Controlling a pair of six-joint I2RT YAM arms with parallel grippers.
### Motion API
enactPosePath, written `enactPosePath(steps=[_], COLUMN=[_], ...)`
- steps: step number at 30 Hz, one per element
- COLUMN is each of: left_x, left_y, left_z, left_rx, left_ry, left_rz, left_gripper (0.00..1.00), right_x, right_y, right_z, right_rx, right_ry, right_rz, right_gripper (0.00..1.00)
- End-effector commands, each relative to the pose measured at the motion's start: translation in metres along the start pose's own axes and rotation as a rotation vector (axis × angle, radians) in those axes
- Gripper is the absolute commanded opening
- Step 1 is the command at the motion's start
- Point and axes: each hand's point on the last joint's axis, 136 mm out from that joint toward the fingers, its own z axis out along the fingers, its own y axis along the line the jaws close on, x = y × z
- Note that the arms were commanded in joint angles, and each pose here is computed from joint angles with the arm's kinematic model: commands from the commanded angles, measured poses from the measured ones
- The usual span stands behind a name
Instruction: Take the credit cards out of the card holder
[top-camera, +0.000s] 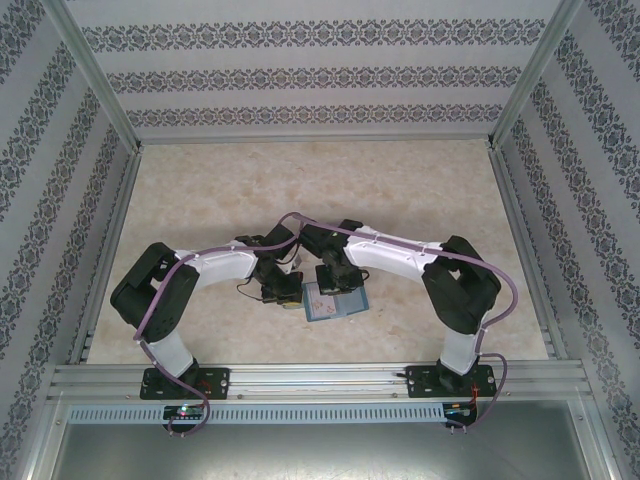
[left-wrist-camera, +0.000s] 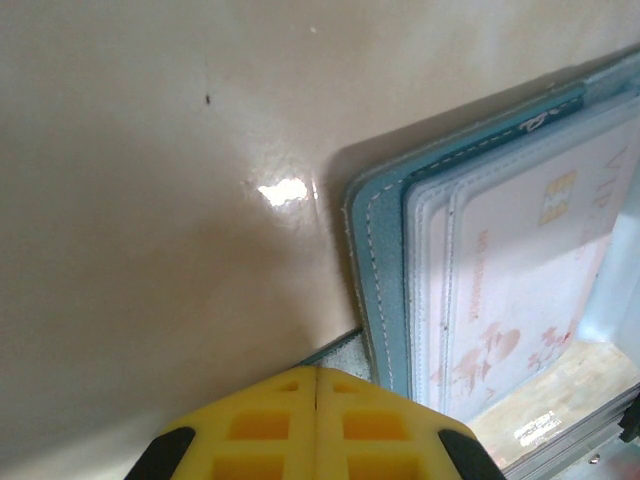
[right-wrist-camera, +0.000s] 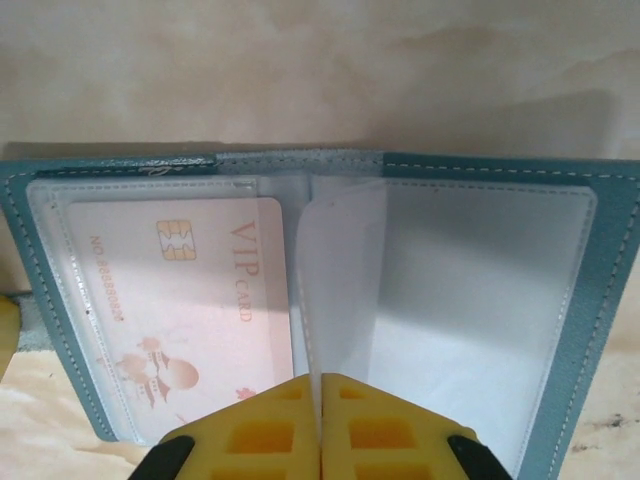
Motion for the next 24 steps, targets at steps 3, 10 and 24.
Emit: enactPosePath(steps=[3, 10, 24], left_x=[0.003, 0.002, 0.002], left_y=[0.008, 0.008, 0.011], left_z=[0.008, 0.007, 0.01], left_rx=[-0.049, -0.053, -0.064], left_ry=[0.021, 0.018, 0.029], left_rz=[0.022, 0.023, 0.026], left_gripper=[0.0, 0.0, 0.0], right_x=[0.004, 0.005, 0.015], right_y=[-0.003, -0.026, -0.046], right_z=[-0.017, -0.018, 0.006], right_rx=[0.007, 0.098, 0.16], right_ry=[-0.036, -0.038, 0.017], right_rz=[-0.027, -0.034, -0.025], right_gripper=[0.06, 0.05, 0.08])
